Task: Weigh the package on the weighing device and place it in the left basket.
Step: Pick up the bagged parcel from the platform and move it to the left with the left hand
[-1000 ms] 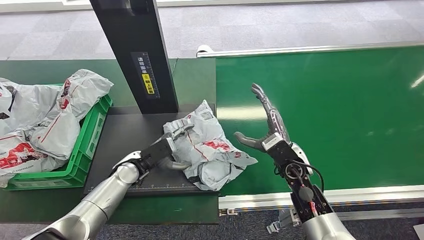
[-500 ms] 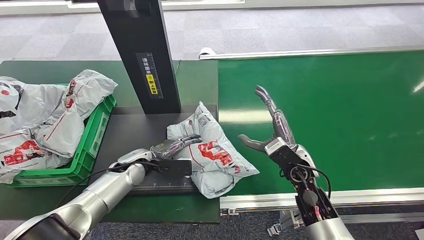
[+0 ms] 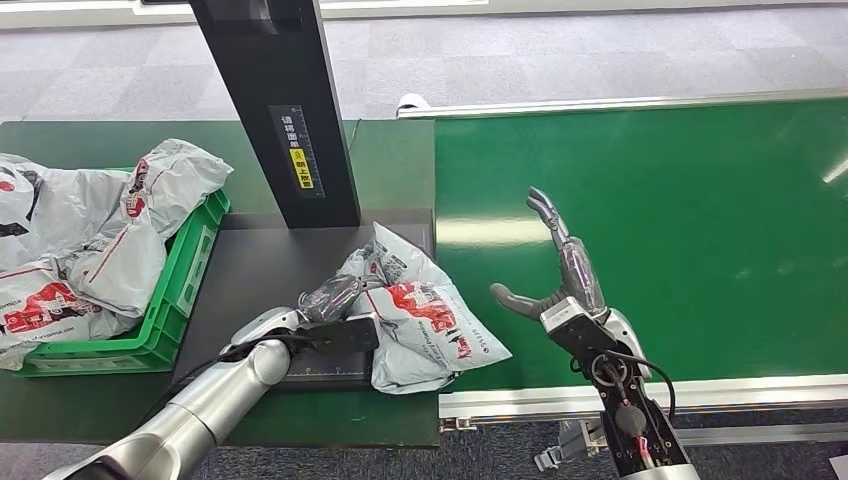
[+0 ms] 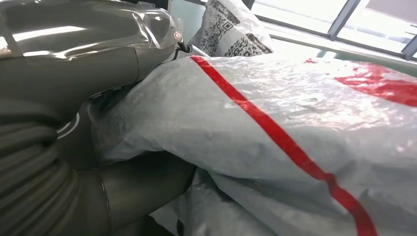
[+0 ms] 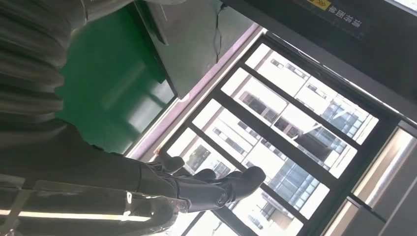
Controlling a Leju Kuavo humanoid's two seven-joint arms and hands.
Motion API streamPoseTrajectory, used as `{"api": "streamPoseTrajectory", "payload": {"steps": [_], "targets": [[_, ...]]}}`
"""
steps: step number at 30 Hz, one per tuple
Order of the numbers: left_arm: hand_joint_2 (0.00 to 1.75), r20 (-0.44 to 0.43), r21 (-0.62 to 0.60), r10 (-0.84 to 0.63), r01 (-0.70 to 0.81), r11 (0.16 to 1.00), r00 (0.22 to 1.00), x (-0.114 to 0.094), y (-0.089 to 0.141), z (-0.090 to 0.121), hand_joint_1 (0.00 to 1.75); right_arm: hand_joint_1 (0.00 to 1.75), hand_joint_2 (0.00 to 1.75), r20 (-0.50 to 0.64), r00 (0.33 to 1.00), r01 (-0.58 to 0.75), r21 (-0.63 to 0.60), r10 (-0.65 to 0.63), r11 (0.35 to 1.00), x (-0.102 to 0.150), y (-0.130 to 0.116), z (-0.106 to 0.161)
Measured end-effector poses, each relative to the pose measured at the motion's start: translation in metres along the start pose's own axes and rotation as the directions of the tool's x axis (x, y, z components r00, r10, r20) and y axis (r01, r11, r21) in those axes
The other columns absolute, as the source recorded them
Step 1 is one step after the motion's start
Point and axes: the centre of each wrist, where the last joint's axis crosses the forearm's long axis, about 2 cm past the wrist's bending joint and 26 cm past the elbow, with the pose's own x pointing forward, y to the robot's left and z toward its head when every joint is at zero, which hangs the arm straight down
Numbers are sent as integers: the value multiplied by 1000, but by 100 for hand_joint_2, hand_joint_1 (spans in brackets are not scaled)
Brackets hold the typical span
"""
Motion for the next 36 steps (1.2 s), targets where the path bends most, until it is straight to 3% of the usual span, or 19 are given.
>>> {"api": "streamPoseTrajectory", "payload": {"steps": [4,9,12,16,24,29,33,36], "targets": [[175,42,87,16,-19,996,999,2,-2,2,175,0,175,1,1000,-2,-8,2,1000,1,-2,1],[175,127,312,21,-60,948,992,7,1,9,175,0,175,-2,1000,4,-35,-4,999,0,-6,3],[175,136,537,-156,59,842,978,13,9,17,175,0,175,-4,1000,6,-53,-6,999,0,-8,4],[175,26,749,-473,296,593,881,25,22,29,175,0,175,-6,1000,4,-72,-4,997,0,-8,4],[175,-110,808,-652,449,380,750,36,45,57,175,0,175,-9,1000,0,-80,-1,997,0,-7,6],[175,-325,803,-618,554,219,715,26,76,85,175,0,175,-16,1000,-5,-75,3,997,1,-5,12],[175,-498,780,-459,611,134,736,7,101,108,175,0,175,-15,1000,-12,-72,11,997,3,-5,18],[175,-567,766,-372,636,89,735,-5,115,123,175,0,175,-13,1000,-13,-74,12,997,5,-5,21]]}}
